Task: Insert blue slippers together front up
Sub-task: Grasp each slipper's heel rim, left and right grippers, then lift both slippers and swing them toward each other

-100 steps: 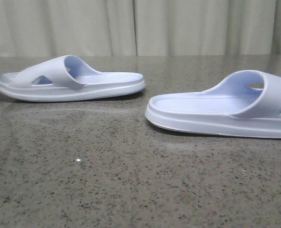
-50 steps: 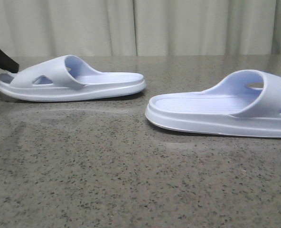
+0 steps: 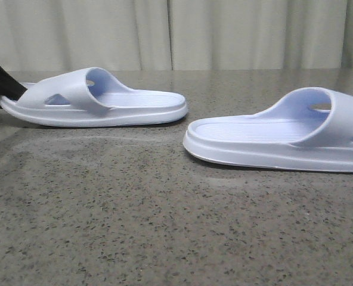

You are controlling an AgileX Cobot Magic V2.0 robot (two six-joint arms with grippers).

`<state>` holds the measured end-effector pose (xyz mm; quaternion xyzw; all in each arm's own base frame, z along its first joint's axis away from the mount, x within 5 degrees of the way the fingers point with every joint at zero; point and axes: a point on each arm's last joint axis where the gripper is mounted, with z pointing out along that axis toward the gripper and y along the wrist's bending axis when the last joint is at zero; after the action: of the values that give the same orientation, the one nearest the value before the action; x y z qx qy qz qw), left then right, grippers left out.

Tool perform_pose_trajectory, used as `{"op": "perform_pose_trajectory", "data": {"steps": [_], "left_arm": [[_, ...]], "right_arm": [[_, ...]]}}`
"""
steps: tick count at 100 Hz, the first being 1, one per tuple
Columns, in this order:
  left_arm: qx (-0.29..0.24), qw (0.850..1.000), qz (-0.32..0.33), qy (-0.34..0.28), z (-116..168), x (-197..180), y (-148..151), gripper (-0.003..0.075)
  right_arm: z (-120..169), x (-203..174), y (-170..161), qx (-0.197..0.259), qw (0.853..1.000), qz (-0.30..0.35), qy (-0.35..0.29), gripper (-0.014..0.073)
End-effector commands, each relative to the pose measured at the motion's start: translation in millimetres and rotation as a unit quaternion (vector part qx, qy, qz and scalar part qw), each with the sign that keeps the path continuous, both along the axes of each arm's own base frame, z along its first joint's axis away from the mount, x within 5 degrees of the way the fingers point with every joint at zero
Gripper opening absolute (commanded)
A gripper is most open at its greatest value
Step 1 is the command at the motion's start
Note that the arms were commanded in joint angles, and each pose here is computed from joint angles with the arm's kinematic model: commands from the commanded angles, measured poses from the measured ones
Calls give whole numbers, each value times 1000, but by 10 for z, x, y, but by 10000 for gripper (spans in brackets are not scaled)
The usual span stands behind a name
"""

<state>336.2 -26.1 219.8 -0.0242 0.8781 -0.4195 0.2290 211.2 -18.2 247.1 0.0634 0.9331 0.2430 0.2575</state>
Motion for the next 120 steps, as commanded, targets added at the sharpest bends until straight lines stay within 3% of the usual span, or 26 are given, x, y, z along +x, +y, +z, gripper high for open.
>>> {"op": "perform_pose_trajectory", "data": {"steps": [1, 26, 42, 63, 90, 120], "left_arm": [[-17, 999, -11, -46, 283, -27, -43, 15], [-11, 998, -31, -63, 441, -141, 5, 15], [-25, 997, -23, -68, 545, -219, 203, 15], [-93, 992, -26, -77, 692, -310, 351, 15], [-122, 987, -55, -85, 749, -294, 73, 15], [-158, 980, -77, -95, 813, -287, -174, 15]], "right_arm": [[130, 57, -16, 1, 999, -14, -38, -107], [475, 120, 36, 36, 993, -10, -109, -107], [790, 94, 71, 37, 986, 1, -160, -107], [992, 86, 154, 96, 973, 12, -209, -107], [1010, 143, 184, 133, 965, 23, -225, -107], [826, 370, 191, 168, 963, 38, -205, -106]]}}
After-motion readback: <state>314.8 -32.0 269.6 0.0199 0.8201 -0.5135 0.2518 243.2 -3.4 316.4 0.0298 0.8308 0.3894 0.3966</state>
